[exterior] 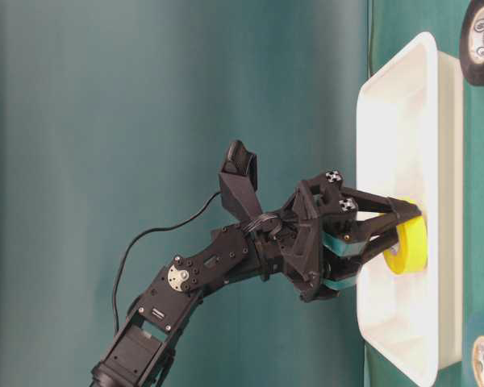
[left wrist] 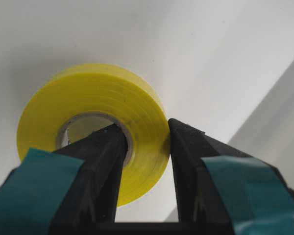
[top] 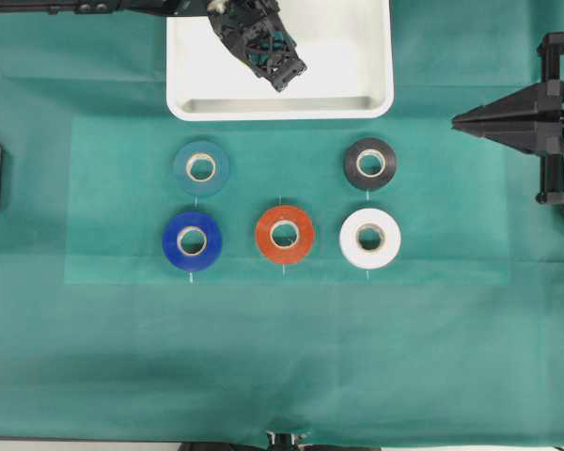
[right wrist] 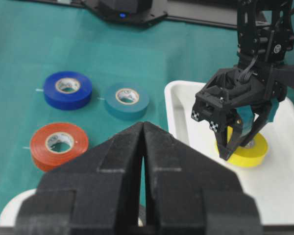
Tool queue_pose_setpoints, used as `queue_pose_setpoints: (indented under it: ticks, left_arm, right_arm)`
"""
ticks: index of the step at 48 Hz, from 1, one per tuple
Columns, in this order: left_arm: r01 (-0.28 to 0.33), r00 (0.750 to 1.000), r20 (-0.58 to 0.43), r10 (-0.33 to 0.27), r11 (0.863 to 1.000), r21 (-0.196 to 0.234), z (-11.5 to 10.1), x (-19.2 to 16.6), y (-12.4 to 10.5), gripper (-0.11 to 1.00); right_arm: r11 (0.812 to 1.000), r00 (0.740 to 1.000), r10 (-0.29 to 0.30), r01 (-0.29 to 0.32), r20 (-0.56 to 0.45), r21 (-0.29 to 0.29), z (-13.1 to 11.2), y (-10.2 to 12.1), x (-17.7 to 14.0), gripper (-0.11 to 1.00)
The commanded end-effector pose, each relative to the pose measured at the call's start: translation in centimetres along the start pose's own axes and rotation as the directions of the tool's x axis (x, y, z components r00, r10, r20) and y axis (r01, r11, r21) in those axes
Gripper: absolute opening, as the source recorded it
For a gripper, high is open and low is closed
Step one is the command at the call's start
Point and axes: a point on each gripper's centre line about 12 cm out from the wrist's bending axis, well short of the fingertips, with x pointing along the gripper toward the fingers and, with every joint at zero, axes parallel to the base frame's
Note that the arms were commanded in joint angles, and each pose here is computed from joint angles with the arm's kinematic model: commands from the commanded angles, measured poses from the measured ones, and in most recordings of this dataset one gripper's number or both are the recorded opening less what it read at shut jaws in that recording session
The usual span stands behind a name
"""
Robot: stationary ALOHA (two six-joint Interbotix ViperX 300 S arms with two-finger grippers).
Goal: Place the tape from the fixed location into the white case.
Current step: 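Lower the yellow roll into the white tray with the left gripper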
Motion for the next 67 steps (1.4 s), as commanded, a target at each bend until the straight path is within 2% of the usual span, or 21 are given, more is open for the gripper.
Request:
queue_pose_setpoints:
  ticks: [1,3,10,13,19,36,53,67]
  left_arm:
    - [0.013,0.999,0.041,-0.014,1.0,0.005,0.9,-1.3,-0.3,0.26]
    - [0.014,0.999,0.042,-0.015,1.0,0.013,0.9,-1.3,-0.4,0.32]
    - [0.014,0.999,0.032,-0.015,0.999,0.036,0.7,-1.3,-0.5,0.78]
    - [0.014,1.0,0.026,-0.015,0.999,0.034,0.6,-1.3,-0.5,0.91]
    - [0.013,1.0,0.025,-0.014,0.999,0.036,0.6,-1.5,-0.5,0.84]
    - [0.027,0.998,0.049,-0.029,0.999,0.045,1.2,-3.2,-1.3,0.85]
    - [0.055,0.992,0.105,-0.063,0.995,0.079,2.7,-9.3,-3.3,0.85]
    - [0.068,0.991,0.112,-0.08,0.992,0.103,2.2,-13.4,-4.3,0.85]
  right_arm:
    - [1.0,1.0,-0.001,0.001,0.021,0.002,0.9,0.0,0.1,0.0]
    - [1.0,1.0,0.0,0.0,0.021,0.002,0.9,0.0,0.1,0.0]
    - [1.0,1.0,-0.001,0.001,0.021,0.002,0.9,0.0,0.1,0.0]
    - [1.0,1.0,0.0,0.0,0.021,0.002,0.9,0.0,0.1,0.0]
    - [1.0,1.0,-0.001,0.001,0.023,0.002,1.0,0.0,0.1,0.0]
    - [1.0,1.0,-0.001,0.001,0.021,0.002,1.0,0.0,0.1,0.0]
    - [1.0,1.0,-0.001,0.001,0.025,0.002,1.0,0.0,0.1,0.0]
    - [1.0,1.0,-0.001,0.001,0.026,0.002,1.1,0.0,0.1,0.0]
